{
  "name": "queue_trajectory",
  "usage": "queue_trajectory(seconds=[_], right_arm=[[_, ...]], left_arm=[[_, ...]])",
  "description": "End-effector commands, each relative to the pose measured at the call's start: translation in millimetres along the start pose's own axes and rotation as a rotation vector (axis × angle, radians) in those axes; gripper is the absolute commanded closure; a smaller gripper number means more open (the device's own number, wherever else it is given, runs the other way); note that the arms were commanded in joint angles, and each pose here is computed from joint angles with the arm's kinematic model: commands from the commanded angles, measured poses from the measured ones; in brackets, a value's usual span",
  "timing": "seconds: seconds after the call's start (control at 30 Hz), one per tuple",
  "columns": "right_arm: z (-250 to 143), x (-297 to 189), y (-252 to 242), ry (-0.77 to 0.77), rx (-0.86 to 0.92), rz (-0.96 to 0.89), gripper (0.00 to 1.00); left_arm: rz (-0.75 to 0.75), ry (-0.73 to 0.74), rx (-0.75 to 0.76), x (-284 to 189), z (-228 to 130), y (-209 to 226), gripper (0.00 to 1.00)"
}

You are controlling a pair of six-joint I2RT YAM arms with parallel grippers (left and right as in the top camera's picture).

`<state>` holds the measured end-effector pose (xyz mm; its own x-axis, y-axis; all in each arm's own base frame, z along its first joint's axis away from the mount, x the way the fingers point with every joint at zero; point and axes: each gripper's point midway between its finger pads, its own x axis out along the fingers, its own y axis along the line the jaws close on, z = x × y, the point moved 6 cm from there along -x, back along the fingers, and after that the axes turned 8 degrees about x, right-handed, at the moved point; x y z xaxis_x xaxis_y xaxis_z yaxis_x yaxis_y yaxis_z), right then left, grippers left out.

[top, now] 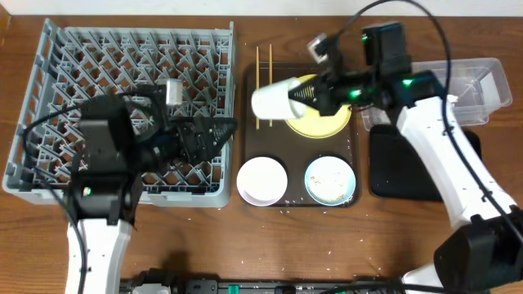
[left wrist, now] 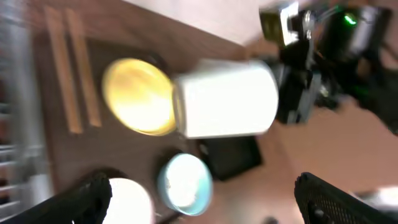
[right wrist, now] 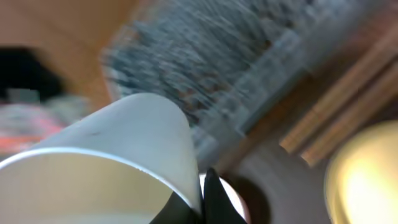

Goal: Sort waste into correct bins and load items into the dishwasher
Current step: 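Pass the white cup from right gripper to left gripper over the tray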

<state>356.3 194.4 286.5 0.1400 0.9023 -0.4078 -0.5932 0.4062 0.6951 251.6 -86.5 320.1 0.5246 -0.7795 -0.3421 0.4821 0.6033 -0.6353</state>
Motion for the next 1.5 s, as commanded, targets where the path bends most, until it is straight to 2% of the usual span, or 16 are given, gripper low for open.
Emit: queue_trajectory(seconds=[0.0, 0.1, 0.23, 0.37, 0.43, 0.57, 0.67, 0.7, 0.77, 0.83, 0.97, 1.23, 1.33, 1.4, 1.43, 1.47], right_arm=[[4, -12, 51, 0.013, -0.116, 0.413, 0.99], [1, -2, 61, 0.035, -0.137, 0.441, 0.99], [-3, 15, 80, 0.061, -0.203, 0.480, 0.99], [-5, 32, 82, 0.074, -0.177, 0.399, 0.99], [-6, 37, 89, 0.081, -0.201, 0.414, 0.99], [-7, 44, 91, 0.084, -0.184, 0.386, 0.99], [-7, 44, 91, 0.085, -0.182, 0.386, 0.98], [-7, 44, 91, 0.086, -0.180, 0.386, 0.98], [-9, 45, 92, 0.093, -0.175, 0.387, 0.99], [-10, 46, 93, 0.099, -0.172, 0.390, 0.99], [-11, 46, 93, 0.103, -0.167, 0.390, 0.99], [-13, 49, 96, 0.113, -0.169, 0.397, 0.99], [-13, 49, 96, 0.113, -0.168, 0.397, 0.99], [-13, 49, 96, 0.113, -0.168, 0.397, 0.99], [-13, 49, 96, 0.113, -0.167, 0.397, 0.99], [-13, 49, 96, 0.113, -0.167, 0.397, 0.99]], left_arm=[[-0.322, 0.090, -0.007, 4, 0, -26, 0.05], [-0.370, 0.110, -0.018, 8, 0, -24, 0.05], [-0.411, 0.122, -0.018, 7, -1, -28, 0.12], [-0.490, 0.137, -0.005, 3, -1, -36, 0.16], [-0.491, 0.137, -0.004, 3, -1, -36, 0.21], [-0.491, 0.137, -0.003, 3, -1, -36, 0.43], [-0.475, 0.131, -0.002, 3, -1, -34, 0.46], [-0.464, 0.129, -0.003, 4, 0, -33, 0.46], [-0.459, 0.123, 0.006, 4, 1, -33, 0.32], [-0.463, 0.112, 0.031, 4, 3, -34, 0.27], [-0.464, 0.107, 0.041, 4, 4, -34, 0.34], [-0.469, 0.085, 0.089, 4, 9, -36, 0.28], [-0.470, 0.084, 0.092, 4, 9, -36, 0.37], [-0.470, 0.083, 0.093, 4, 9, -36, 0.37], [-0.470, 0.082, 0.096, 4, 10, -36, 0.32], [-0.471, 0.080, 0.100, 4, 10, -36, 0.20]])
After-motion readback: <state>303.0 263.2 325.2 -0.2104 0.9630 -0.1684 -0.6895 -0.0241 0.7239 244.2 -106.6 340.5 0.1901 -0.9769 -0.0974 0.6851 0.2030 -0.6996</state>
